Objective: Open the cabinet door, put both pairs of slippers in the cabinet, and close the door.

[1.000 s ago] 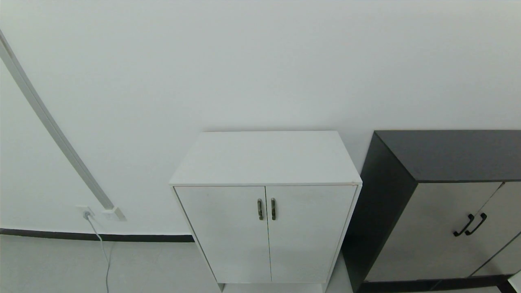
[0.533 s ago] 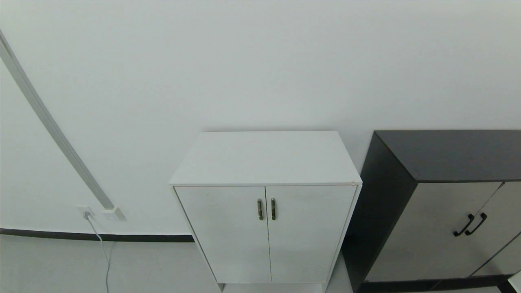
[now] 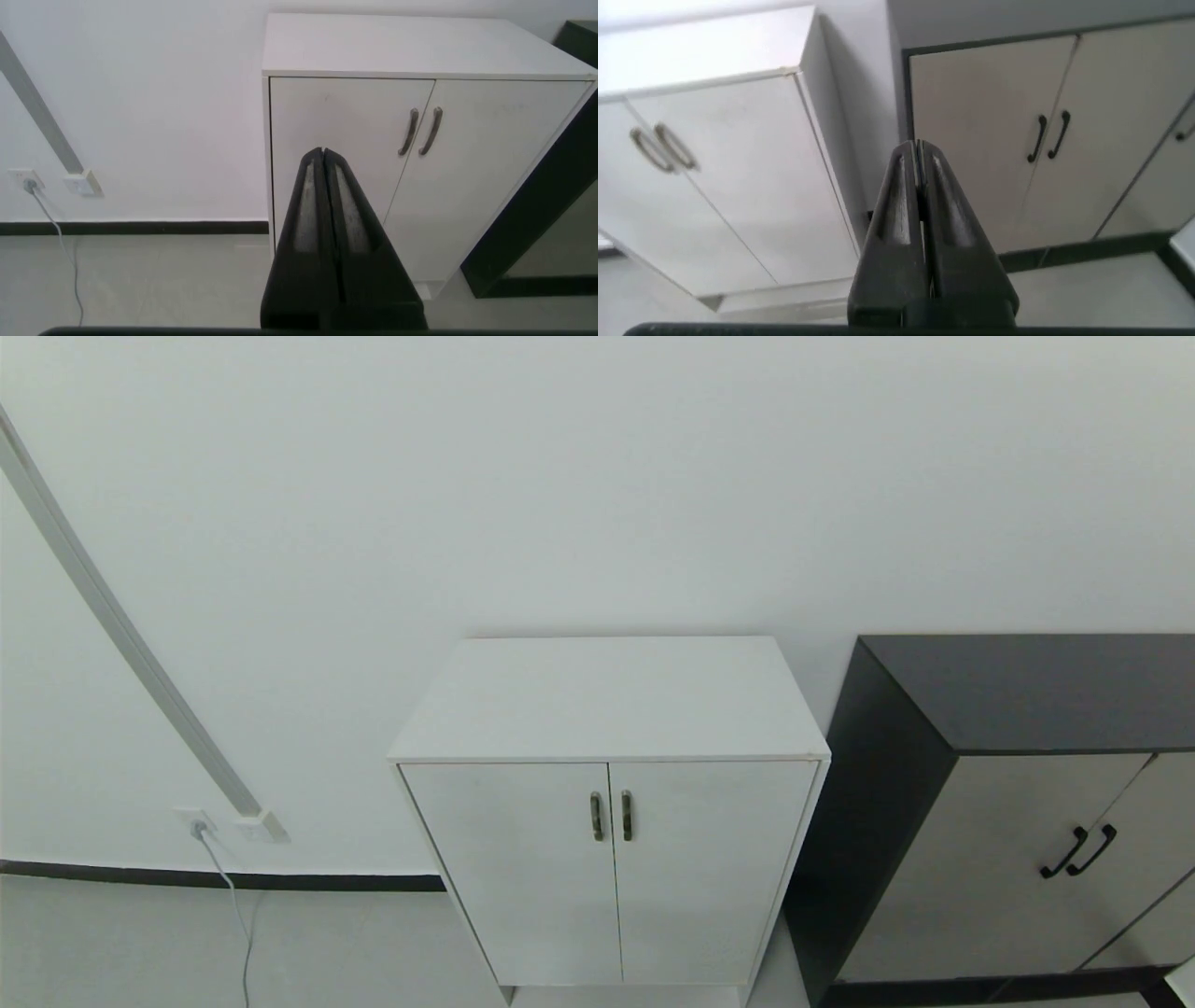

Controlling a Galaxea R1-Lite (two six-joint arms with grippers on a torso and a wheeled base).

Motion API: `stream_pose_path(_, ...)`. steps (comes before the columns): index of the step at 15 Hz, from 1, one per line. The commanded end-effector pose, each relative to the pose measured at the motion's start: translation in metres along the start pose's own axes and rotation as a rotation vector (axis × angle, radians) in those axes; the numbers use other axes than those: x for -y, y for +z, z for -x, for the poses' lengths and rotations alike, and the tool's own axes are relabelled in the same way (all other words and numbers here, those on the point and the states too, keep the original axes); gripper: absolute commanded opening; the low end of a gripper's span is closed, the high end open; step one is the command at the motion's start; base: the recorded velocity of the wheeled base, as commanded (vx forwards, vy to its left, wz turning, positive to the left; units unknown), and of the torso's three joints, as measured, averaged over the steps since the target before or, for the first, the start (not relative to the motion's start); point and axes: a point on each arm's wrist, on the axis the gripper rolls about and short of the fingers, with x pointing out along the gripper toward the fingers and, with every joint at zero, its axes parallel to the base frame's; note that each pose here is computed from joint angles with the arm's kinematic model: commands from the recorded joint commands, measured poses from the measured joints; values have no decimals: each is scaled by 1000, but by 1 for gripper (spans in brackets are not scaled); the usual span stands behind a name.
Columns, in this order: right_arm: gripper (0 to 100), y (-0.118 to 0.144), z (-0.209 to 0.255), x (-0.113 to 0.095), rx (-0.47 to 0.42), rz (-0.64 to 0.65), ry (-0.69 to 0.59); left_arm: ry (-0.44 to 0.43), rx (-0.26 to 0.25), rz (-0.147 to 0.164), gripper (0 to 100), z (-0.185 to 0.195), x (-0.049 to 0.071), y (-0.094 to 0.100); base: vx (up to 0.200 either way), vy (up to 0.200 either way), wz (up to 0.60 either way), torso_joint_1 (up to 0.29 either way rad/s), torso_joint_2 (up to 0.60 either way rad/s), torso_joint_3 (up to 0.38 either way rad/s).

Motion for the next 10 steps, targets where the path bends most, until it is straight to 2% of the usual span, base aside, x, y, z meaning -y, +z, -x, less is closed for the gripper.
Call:
stream_pose_path(1, 0, 0, 0, 0, 3, -4, -3, 0, 0, -1, 0, 0, 0, 0, 0, 0, 0, 0, 0, 0)
stream_pose_path(10, 0, 0, 0, 0, 1, 4, -1, -4, 0, -9, 0, 0, 0, 0, 0, 0, 0, 0, 0, 0)
